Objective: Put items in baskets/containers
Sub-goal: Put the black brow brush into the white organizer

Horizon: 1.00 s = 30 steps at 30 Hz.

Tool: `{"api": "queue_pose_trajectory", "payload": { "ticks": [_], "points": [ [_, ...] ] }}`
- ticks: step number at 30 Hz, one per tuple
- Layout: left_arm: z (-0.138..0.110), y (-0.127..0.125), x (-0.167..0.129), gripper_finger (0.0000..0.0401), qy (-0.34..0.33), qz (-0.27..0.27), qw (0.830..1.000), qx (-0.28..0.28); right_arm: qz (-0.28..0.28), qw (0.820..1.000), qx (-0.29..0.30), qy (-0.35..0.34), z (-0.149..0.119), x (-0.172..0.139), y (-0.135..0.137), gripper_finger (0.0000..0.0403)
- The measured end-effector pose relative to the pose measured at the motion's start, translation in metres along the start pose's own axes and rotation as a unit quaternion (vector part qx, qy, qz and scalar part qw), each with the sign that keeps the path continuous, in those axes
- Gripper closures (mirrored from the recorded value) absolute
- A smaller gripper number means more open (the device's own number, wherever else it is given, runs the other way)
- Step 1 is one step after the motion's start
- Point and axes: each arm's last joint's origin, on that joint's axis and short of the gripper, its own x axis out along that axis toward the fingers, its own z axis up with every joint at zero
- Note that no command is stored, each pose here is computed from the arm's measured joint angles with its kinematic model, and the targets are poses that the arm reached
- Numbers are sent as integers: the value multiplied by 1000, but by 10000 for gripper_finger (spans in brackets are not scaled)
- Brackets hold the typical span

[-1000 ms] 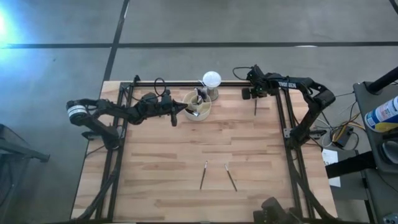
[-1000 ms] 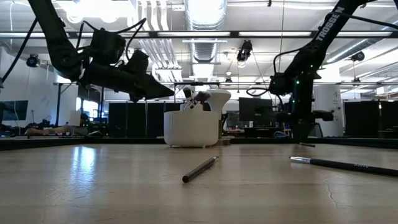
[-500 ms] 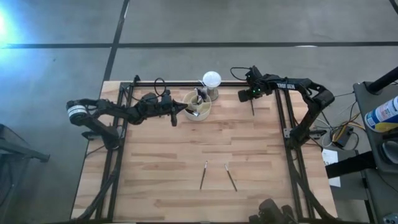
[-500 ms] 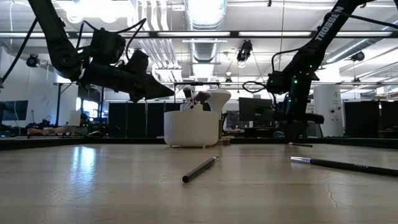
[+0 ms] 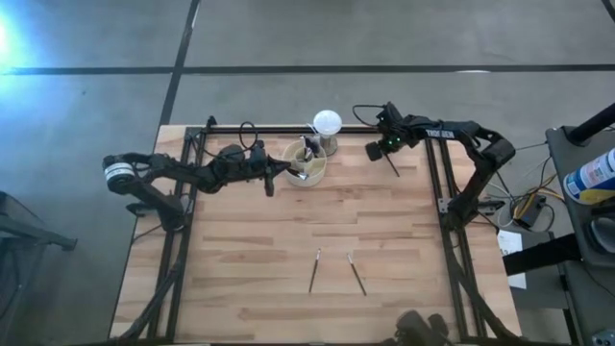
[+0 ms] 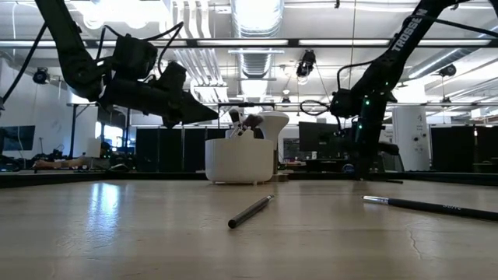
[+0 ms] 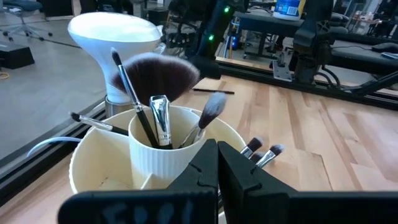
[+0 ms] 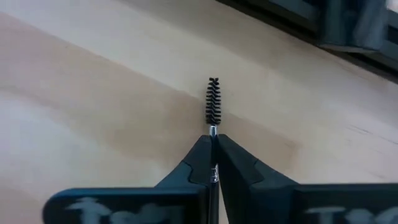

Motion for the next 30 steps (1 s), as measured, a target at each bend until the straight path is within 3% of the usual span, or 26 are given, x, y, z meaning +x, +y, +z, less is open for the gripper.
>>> {"api": "queue_pose_trajectory", "payload": {
  "ticks": [8,13,17,23,27,30],
  "points": [
    [-1,1,0,399,4,24,1000,-11,33,994,-62,-85,-4,-53,11,393],
    [-1,2,0,399,6,28,1000,-12,88,972,-99,-193,-28,-83,25,394],
    [-1,2,0,399,6,28,1000,-12,172,924,-133,-315,-54,-98,39,394],
    [-1,1,0,399,5,28,999,-14,282,827,-138,-467,-88,-101,57,394],
    [-1,1,0,399,5,27,999,-20,339,765,-118,-535,-94,-103,68,394],
    [-1,1,0,399,5,27,999,-21,353,739,-110,-563,-88,-102,78,394]
  ]
}}
